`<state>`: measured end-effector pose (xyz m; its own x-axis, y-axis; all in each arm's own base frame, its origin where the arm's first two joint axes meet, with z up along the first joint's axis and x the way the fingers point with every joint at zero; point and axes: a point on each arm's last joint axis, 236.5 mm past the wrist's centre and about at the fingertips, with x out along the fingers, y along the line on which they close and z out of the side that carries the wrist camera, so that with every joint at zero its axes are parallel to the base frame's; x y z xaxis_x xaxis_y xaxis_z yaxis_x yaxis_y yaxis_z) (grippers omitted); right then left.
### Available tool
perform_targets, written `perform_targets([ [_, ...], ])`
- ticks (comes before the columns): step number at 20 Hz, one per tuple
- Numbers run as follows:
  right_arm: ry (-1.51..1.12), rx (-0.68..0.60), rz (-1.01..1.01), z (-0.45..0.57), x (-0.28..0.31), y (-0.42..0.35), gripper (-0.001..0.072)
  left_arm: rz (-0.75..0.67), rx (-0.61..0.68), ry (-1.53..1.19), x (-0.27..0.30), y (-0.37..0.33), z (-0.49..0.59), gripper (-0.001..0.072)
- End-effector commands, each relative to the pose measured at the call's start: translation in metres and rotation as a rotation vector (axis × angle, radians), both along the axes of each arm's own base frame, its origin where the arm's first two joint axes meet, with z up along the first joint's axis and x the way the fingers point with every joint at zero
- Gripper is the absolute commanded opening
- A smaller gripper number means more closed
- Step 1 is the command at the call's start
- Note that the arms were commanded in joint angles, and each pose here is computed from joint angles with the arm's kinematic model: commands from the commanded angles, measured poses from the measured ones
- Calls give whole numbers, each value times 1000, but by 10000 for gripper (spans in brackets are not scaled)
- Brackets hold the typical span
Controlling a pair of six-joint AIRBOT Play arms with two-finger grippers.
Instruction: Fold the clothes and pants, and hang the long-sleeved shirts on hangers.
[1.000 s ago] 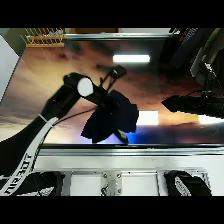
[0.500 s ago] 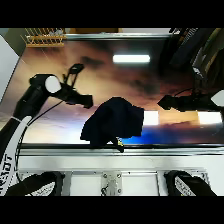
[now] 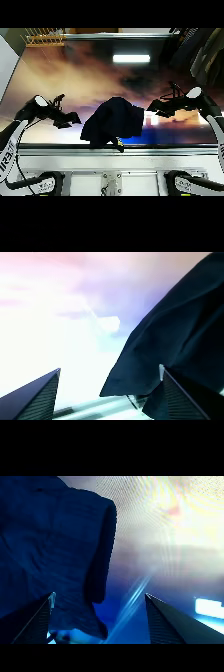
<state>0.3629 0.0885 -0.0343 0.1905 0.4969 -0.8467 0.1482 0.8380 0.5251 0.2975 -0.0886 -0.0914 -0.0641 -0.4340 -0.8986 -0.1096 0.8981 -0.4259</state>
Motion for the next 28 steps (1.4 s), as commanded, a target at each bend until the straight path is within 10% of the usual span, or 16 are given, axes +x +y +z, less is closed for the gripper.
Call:
perform_targets([
  [1, 9, 25, -24, -8, 6, 4, 612, -77, -48, 61, -17, -22, -17, 679],
  [9, 48, 18, 18, -32, 4, 24, 612, -198, -29, 102, -34, -57, -43, 676],
  [12, 79, 10, 39, -52, 2, 35, 613, -205, -27, 95, -33, -60, -42, 40],
  [13, 75, 4, 40, -58, 4, 39, 613, -204, -27, 85, -29, -60, -41, 8],
  [14, 66, -3, 41, -62, 7, 42, 606, -199, -30, 74, -23, -59, -37, 8],
  [15, 48, -10, 40, -63, 11, 45, 447, -193, -32, 55, -14, -57, -30, 8],
  [16, 26, -15, 36, -61, 16, 46, 122, -186, -29, 19, -1, -53, -21, 8],
  [17, 4, -14, 32, -55, 21, 47, 11, -169, -27, -38, 17, -47, -5, 7],
  [22, -345, -36, 86, 88, 66, 30, 10, -48, 99, -518, 109, 17, 165, 7],
  [28, -704, -159, 107, 263, 24, 8, 10, 21, 153, -1052, 76, 31, 375, 8],
])
